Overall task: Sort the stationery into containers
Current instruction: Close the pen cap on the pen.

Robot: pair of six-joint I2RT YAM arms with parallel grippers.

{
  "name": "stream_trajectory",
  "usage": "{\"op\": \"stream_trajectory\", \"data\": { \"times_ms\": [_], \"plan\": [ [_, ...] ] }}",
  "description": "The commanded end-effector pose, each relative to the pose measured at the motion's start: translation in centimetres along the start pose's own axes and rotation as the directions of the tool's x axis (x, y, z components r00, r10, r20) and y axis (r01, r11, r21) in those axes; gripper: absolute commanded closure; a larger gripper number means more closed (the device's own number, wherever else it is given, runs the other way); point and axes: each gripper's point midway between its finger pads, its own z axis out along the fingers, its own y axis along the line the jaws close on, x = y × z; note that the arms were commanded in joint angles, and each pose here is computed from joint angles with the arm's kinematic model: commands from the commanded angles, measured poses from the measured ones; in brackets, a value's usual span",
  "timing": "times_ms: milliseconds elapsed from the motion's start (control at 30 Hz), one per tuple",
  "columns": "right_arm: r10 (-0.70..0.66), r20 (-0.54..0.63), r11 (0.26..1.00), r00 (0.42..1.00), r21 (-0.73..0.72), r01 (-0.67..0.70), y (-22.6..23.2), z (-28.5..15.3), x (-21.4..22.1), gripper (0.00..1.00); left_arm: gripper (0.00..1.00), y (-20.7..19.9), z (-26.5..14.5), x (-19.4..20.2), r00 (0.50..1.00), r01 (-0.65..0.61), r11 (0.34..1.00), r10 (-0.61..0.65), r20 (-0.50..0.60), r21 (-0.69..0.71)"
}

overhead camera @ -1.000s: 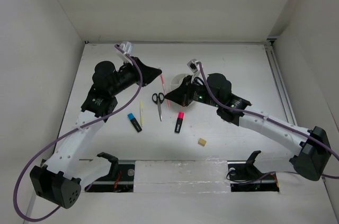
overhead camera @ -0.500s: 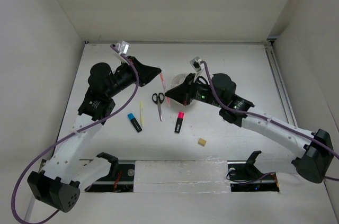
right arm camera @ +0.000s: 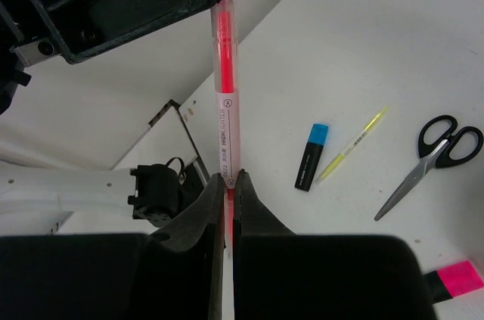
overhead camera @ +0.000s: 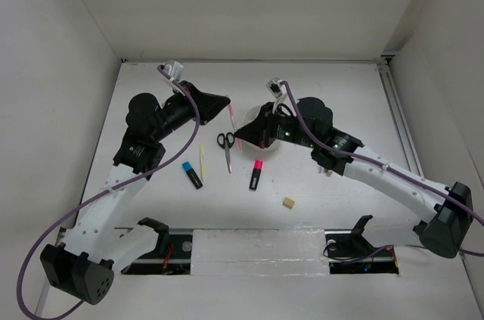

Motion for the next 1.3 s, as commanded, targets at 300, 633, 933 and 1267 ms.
{"op": "stream_trajectory", "data": {
  "times_ms": [300,633,933,1267],
  "plan": [
    [-0.073,0.339,0.985,0.938,-0.122,0.121,5.7,-0.4,-11.6,1.0,1.0,0.0,-1.5,4.0,0.993,0.004,1.0,-0.001,-0.119,0.027],
    [-0.082,0.367,0.973,0.927,-0.172,0.155,6.9,-0.9,-12.0,1.0,1.0,0.0,-1.4,4.2,0.993,-0.001,0.999,0.006,-0.116,0.043],
    [-0.079,0.403,0.966,0.912,-0.195,0.17,7.5,-1.5,-14.0,1.0,1.0,-0.2,-1.4,4.3,0.992,0.0,0.998,0.007,-0.124,0.055],
    [-0.134,0.307,0.953,0.942,-0.219,0.207,5.8,1.0,-7.3,1.0,1.0,-2.3,-1.7,-0.4,0.999,-0.038,0.999,0.038,-0.03,0.012]
  ]
}}
